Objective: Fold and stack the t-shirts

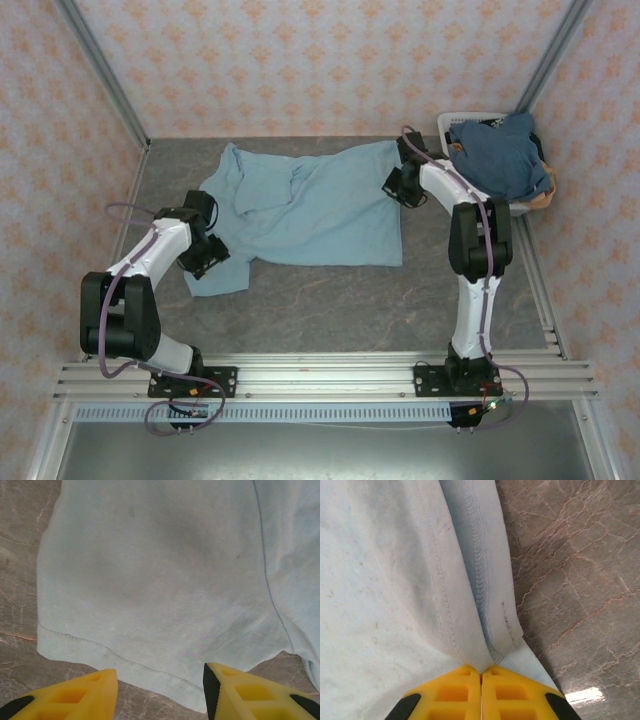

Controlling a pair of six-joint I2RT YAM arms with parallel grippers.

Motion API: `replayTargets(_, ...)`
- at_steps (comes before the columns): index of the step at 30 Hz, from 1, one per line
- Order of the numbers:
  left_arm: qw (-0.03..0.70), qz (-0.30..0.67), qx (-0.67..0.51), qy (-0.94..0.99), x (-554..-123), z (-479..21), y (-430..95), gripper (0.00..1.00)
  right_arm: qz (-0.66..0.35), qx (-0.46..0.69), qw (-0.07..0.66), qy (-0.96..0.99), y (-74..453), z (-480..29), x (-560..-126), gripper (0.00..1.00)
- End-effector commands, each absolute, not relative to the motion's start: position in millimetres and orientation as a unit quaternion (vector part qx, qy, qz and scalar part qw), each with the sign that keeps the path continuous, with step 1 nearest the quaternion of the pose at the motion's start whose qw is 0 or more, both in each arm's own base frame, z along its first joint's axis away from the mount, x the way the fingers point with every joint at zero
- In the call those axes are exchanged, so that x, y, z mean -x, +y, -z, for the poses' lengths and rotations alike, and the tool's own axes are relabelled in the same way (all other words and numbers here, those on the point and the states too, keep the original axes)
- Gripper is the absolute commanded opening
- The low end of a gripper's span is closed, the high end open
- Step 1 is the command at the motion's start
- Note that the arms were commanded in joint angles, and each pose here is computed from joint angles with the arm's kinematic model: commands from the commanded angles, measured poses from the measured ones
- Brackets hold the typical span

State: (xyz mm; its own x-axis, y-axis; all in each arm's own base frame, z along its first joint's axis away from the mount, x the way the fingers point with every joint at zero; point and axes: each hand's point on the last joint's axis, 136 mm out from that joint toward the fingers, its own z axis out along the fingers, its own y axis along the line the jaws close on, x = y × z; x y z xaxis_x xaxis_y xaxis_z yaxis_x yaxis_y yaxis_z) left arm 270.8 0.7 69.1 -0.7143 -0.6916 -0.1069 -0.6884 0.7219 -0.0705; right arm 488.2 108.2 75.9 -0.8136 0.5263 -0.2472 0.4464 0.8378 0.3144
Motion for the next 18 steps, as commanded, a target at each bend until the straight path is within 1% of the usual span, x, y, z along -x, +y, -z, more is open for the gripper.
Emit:
replayTargets(1,0.071,0.016,0.370,0.926,-267.6,-72.6,-0.8,0.50,-0.111,-0.270,0.176,0.940,100.5,-94.6,-488.0,0.08)
replayTargets(3,0.071,0.017,0.369,0.926,-267.6,-72.9,-1.2,0.50,-0.116,-0.271,0.169,0.940,103.3,-88.8,-487.5,0.14)
replayTargets(6,0.071,0.017,0.369,0.927,-266.9,-73.0,-1.2,0.50,-0.131,-0.276,0.159,0.939,108.7,-81.0,-487.0,0.28)
replayTargets(11,0.071,0.017,0.368,0.927,-264.4,-73.8,-1.1,0.50,-0.150,-0.281,0.164,0.934,112.8,-80.6,-485.0,0.45)
replayTargets(13,0.071,0.017,0.367,0.927,-263.4,-73.9,-1.4,0.50,-0.148,-0.279,0.163,0.935,111.7,-77.9,-481.7,0.49)
replayTargets(18,0.071,0.020,0.366,0.928,-263.8,-73.4,-2.2,0.50,-0.135,-0.270,0.153,0.941,107.9,-62.5,-477.0,0.50)
